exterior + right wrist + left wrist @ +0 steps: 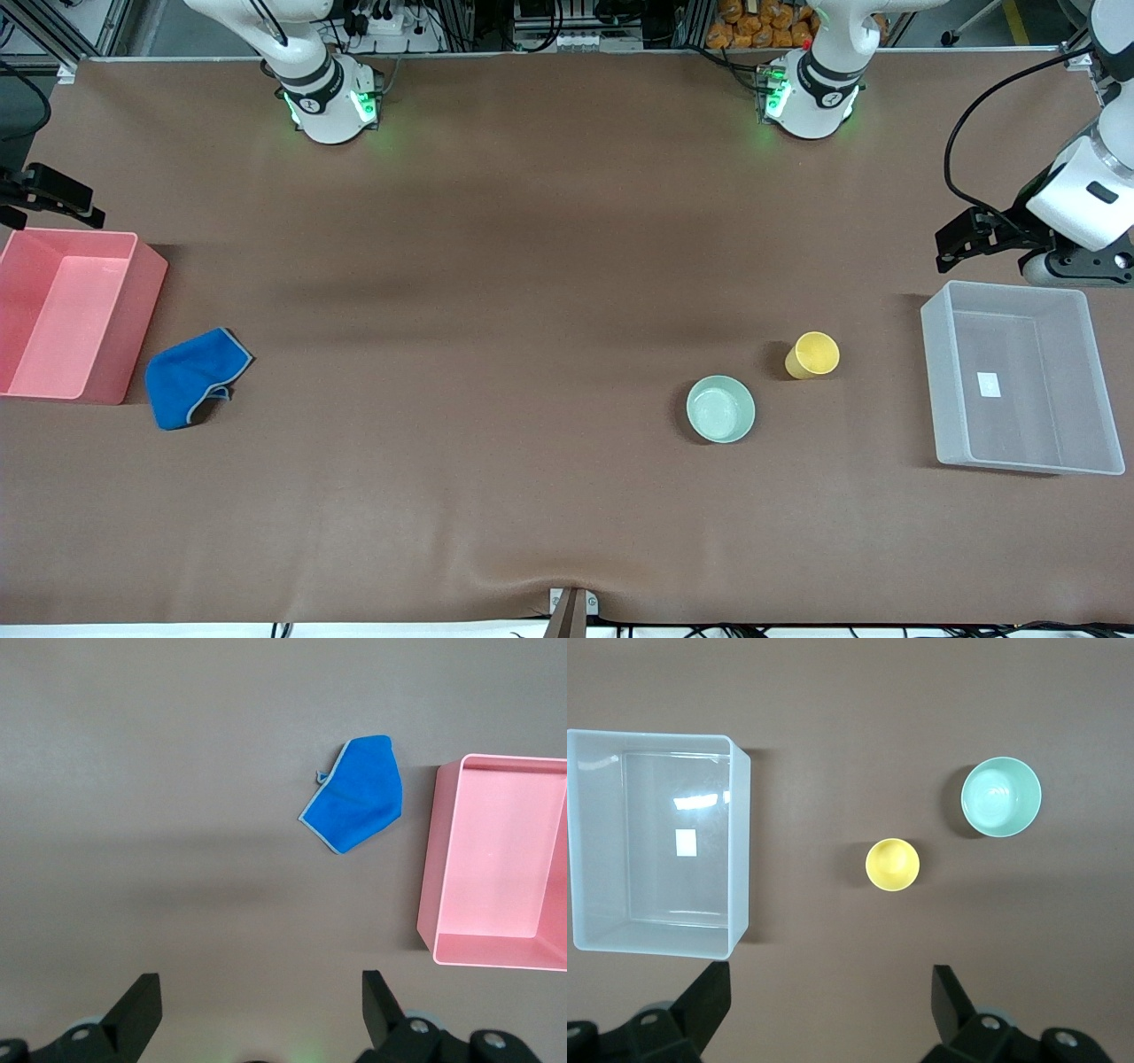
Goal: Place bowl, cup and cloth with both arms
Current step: 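Move the left gripper toward the green bowl while the right gripper reaches the cloth, then grasp the green bowl rim with the left gripper while the right gripper grasps the cloth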
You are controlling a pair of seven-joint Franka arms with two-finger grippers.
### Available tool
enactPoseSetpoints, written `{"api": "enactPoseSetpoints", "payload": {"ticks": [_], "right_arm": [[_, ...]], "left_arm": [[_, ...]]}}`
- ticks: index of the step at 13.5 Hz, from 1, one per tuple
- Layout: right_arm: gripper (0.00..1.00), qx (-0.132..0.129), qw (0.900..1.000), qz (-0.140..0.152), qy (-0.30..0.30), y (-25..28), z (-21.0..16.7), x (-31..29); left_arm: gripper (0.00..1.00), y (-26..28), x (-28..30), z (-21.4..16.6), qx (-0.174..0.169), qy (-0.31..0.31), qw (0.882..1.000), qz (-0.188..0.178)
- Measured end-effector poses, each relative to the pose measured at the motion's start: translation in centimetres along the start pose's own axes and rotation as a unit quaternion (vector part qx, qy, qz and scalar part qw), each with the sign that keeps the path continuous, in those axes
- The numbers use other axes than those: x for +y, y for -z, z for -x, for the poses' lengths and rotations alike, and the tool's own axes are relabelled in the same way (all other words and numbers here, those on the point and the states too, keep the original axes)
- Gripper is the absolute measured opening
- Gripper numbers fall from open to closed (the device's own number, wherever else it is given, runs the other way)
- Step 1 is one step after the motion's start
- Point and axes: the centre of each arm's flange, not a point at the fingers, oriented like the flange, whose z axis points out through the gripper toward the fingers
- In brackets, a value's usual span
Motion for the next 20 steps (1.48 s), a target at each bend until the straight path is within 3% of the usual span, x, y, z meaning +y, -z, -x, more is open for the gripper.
{"api": "enactPoseSetpoints", "payload": {"ticks": [8, 12, 17, 20], "right_arm": [[1.00, -0.001, 1.000, 0.000, -0.002, -0.1, 0.0, 0.2], [1.00, -0.017, 1.000, -0.002, -0.015, -1.7, -0.5, 1.6], [1.00, -0.068, 0.998, -0.012, -0.010, -8.8, -3.7, 5.8], [1.00, -0.083, 0.996, 0.007, 0.015, -15.1, -7.0, 7.6]], "left_arm": [[1.00, -0.5, 0.0, -0.1, -0.009, -0.002, 1.000, 0.005], [1.00, -3.4, 0.0, -1.5, -0.020, 0.000, 1.000, 0.013], [1.00, -13.6, -0.3, -5.6, -0.049, 0.004, 0.999, 0.022], [1.00, -17.0, 0.1, -7.0, -0.043, 0.002, 0.999, 0.028]]}}
